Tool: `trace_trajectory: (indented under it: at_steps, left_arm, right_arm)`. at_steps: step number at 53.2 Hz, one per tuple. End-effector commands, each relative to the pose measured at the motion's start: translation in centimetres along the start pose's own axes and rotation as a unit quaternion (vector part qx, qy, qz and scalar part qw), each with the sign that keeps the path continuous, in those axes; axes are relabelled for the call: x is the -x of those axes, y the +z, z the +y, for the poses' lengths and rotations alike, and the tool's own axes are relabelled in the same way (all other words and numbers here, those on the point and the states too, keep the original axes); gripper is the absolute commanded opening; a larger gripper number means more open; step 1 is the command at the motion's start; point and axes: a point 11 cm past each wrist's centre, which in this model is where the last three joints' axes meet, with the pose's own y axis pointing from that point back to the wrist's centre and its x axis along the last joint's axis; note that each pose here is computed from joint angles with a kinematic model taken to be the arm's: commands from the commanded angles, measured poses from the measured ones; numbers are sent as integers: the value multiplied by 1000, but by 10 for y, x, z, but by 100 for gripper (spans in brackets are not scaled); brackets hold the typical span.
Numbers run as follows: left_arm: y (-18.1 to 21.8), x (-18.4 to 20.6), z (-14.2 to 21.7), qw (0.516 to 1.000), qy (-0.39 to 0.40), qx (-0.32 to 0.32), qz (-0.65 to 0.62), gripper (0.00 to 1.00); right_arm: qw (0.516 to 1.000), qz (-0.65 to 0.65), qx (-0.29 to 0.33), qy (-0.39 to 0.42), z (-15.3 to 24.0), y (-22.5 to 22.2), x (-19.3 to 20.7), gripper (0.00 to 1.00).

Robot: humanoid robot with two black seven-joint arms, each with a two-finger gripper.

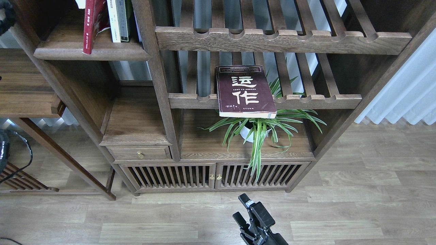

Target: Organize books on shelf

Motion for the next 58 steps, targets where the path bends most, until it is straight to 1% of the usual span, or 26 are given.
trace_trajectory:
  at_steps: [1,10,16,23,26,29,33,34,35,36,38,39,45,48,55,58]
  left_arm:
    - [-7,-7,-1,1000,11,-7,2,5]
    - [-9,-8,-1,1000,13,-4,1,6]
    - [-10,-5,-2,1000,9,-6,3,9]
    - [-8,-3,-3,1000,6,-2,3,10]
    - [-8,-3,-3,1000,6,-2,4,16]
    - [-7,-3,-3,1000,5,-1,3,19]
    - [-7,-2,-3,1000,5,-1,3,28]
    - [-8,-3,-3,1000,5,-2,3,33]
    - [-8,-3,-3,1000,5,-2,3,34]
    - [-7,-4,-1,1000,7,-2,2,42]
    - [-7,-5,-1,1000,7,-1,1,50]
    - [-7,-5,-1,1000,8,-1,2,52]
    - [-6,-6,0,1000,8,1,0,57]
    - [-3,-3,0,1000,4,5,-1,66]
    - [3,0,1,1000,-2,16,-4,69]
    - [8,-3,4,1000,-1,22,-7,73]
  right_arm:
    - [1000,0,1,0,0,1,0,99]
    - [1000,0,0,0,0,0,0,99]
    - [1000,-1,0,1,1,0,-1,99]
    - [1000,-1,0,1,1,0,-1,99]
    - [1000,-1,0,1,1,0,-1,99]
    - [1000,-1,-1,2,2,0,-1,99]
    - [1000,-2,-2,2,2,1,-1,99]
    - [1000,-2,-4,3,3,0,-2,99]
    - [1000,-3,-4,3,3,0,-2,99]
    - [1000,-2,-7,2,3,-2,-1,99]
    - [1000,-2,-8,2,3,-2,-1,99]
    - [1000,-2,-7,2,3,-2,-1,99]
    - [1000,-3,-8,3,4,-2,-2,99]
    - [1000,-4,-8,3,4,-1,-2,99]
    - [1000,-4,-8,2,4,-1,-1,99]
    - [1000,-3,-8,3,5,-1,-2,99]
